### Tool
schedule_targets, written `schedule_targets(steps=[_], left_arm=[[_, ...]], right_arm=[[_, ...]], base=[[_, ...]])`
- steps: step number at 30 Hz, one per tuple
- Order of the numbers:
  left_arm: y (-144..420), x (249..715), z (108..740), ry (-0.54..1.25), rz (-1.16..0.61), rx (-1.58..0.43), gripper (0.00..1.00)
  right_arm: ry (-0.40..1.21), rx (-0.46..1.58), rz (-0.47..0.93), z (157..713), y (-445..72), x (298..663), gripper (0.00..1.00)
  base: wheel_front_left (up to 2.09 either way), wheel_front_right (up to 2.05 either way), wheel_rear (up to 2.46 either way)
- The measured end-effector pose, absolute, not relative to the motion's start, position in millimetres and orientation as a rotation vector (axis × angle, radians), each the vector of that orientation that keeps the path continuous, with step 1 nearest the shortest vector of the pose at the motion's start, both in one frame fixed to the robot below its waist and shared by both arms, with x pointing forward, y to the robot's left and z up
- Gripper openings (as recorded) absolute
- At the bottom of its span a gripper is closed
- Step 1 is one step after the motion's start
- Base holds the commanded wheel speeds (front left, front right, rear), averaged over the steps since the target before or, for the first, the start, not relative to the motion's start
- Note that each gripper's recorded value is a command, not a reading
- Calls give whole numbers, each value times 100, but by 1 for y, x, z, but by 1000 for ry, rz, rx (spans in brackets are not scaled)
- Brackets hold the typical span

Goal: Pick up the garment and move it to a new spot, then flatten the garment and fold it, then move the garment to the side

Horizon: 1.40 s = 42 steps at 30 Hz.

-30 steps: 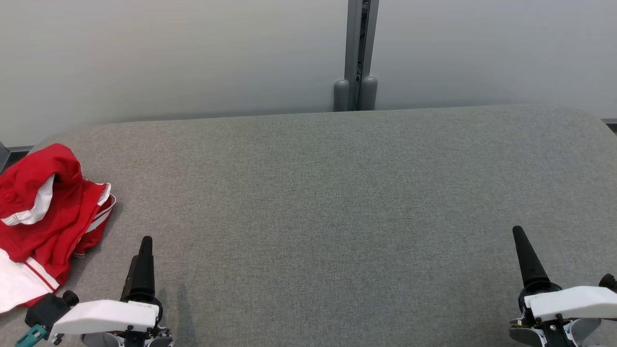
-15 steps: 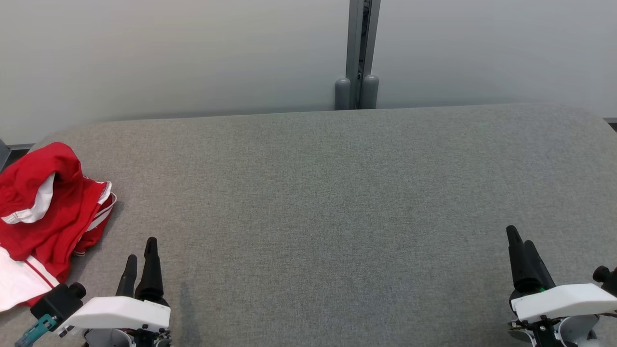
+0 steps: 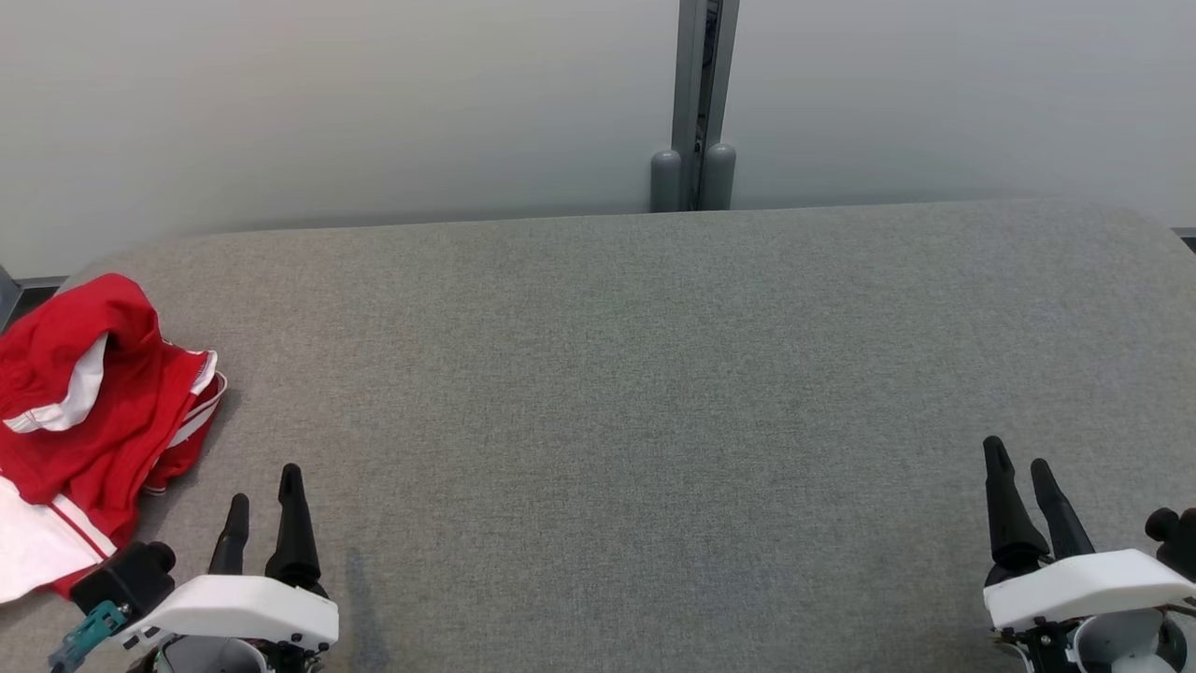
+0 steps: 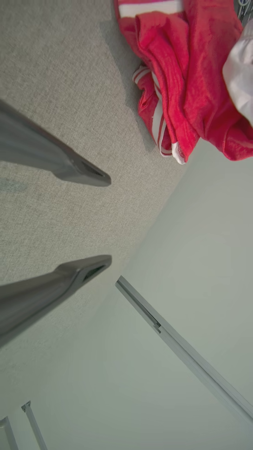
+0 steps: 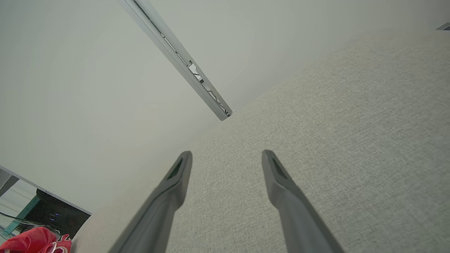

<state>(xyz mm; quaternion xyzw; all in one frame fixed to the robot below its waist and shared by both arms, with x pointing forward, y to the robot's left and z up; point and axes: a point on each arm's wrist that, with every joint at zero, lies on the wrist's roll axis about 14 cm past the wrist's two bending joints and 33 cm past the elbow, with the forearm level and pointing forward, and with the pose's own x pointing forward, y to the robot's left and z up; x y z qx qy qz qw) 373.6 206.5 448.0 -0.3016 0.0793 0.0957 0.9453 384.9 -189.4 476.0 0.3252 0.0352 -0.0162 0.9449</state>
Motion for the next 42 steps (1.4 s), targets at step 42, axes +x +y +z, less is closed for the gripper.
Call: schedule_targets(steps=[42], left_arm=[[203,368,442,157,155,-145,100]], right_arm=[[65,230,54,471,-176,381,100]], base=[[0,0,0]])
